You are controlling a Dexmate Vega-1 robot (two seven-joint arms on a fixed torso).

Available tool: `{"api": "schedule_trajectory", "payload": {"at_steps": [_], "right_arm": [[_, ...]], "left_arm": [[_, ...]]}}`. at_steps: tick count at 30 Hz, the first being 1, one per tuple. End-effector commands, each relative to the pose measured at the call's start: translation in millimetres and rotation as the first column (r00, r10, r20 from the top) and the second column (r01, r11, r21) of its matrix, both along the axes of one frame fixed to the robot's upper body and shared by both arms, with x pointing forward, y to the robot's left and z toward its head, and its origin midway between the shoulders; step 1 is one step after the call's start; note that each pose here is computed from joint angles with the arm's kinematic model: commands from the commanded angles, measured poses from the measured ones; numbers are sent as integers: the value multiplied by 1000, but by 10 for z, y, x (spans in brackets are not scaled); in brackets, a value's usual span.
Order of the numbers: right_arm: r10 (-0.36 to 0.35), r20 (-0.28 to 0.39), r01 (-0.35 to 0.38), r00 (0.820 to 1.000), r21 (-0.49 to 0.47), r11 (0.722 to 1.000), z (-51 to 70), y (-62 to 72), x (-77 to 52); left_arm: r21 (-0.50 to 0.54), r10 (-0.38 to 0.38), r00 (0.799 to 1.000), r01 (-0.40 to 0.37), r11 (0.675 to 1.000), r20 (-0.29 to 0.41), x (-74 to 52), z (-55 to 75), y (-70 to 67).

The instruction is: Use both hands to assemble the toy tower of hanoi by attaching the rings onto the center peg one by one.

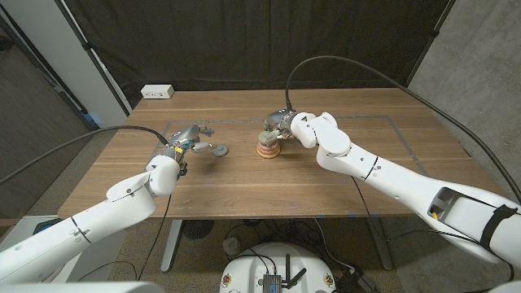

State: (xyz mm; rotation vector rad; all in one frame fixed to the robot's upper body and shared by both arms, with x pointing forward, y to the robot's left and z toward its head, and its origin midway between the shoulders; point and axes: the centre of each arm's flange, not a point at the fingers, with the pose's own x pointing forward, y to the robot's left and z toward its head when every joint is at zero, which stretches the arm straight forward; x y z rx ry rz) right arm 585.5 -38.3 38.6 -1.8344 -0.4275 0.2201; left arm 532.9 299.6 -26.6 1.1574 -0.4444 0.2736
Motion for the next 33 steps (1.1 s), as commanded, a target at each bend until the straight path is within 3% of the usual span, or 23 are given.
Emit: {"api": "schedule_trajectory", "payload": {"at_steps": [1, 33], "right_arm": [[-12, -4, 12, 1000, -10, 1000, -36, -14, 44], [-44, -16, 43, 999, -24, 999, -82, -88, 99]], "left_arm": [[1, -2, 1000, 2, 1000, -6, -4, -14, -2], [-5, 6, 1000, -6, 1000, -4, -46, -33, -5]]}}
